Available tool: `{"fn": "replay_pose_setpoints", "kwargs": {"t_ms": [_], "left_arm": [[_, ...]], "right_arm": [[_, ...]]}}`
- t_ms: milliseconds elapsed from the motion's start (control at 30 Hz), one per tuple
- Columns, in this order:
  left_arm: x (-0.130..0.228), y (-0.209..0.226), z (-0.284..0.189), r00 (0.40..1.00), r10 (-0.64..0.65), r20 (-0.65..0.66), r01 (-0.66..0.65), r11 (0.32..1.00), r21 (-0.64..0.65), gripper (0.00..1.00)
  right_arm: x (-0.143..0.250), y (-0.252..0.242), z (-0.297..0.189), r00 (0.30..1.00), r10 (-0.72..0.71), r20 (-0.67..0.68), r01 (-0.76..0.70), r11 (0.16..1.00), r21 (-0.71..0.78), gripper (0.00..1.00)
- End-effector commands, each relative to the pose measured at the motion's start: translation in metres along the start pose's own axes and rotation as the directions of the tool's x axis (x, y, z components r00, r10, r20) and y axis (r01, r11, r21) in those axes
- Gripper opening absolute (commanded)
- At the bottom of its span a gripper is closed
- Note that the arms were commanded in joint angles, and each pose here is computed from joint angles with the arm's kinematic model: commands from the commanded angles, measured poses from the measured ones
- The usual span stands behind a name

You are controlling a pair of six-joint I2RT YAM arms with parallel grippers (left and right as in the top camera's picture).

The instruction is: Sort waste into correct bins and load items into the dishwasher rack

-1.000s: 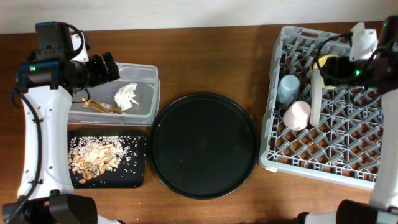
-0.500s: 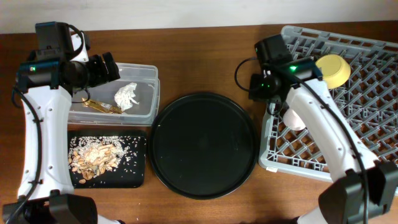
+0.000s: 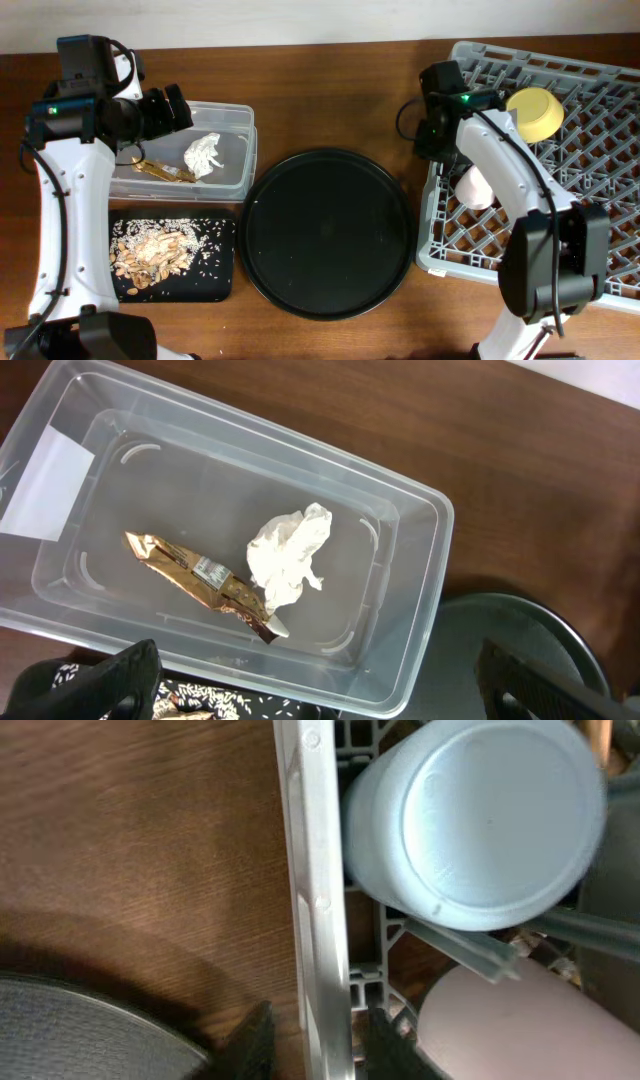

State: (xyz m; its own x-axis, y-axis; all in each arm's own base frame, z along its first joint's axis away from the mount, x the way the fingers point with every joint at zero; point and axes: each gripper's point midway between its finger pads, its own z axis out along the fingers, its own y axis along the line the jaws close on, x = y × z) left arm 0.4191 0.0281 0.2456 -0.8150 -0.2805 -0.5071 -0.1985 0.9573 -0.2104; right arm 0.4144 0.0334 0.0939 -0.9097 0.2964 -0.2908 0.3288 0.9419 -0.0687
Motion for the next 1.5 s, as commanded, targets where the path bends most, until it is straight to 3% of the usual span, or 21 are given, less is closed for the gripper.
{"fn": "replay_pose_setpoints", "kwargs": {"t_ms": [0, 167, 367, 533, 733, 1000, 1467], "left_arm": [[-0.001, 0.001, -0.001, 1.000, -0.010, 0.006, 0.010, 1.000, -0.005, 0.99], [-0.001, 0.001, -0.001, 1.000, -0.010, 0.006, 0.010, 1.000, -0.005, 0.99], [-0.001, 0.001, -0.001, 1.000, -0.010, 0.006, 0.010, 1.000, -0.005, 0.99], [-0.001, 0.001, -0.002, 1.000, -0.010, 0.006, 0.010, 1.000, -0.005, 0.99], [-0.001, 0.001, -0.002, 1.000, -0.010, 0.006, 0.010, 1.000, -0.005, 0.99], [-0.001, 0.001, -0.002, 1.000, -0.010, 0.006, 0.010, 1.000, -0.005, 0.99], [-0.001, 0.001, -0.001, 1.000, -0.010, 0.005, 0.010, 1.000, -0.005, 0.99]], "right_arm": [[0.002, -0.006, 0.005, 1.000, 0.006, -0.007, -0.005, 1.000, 0.027, 0.23], [0.012, -0.010, 0.009, 0.999, -0.009, -0.041, 0.011, 0.999, 0.044, 0.23], [0.022, -0.014, 0.011, 0.995, -0.061, -0.078, 0.065, 0.997, 0.051, 0.04], [0.047, 0.004, 0.008, 0.964, -0.189, -0.185, 0.174, 0.980, -0.093, 0.04], [0.069, 0.027, 0.000, 0.936, -0.249, -0.247, 0.196, 0.955, -0.222, 0.04], [0.098, 0.040, -0.010, 0.897, -0.321, -0.305, 0.262, 0.940, -0.217, 0.04], [0.095, 0.020, -0.008, 0.884, -0.346, -0.314, 0.314, 0.938, -0.147, 0.05]]}}
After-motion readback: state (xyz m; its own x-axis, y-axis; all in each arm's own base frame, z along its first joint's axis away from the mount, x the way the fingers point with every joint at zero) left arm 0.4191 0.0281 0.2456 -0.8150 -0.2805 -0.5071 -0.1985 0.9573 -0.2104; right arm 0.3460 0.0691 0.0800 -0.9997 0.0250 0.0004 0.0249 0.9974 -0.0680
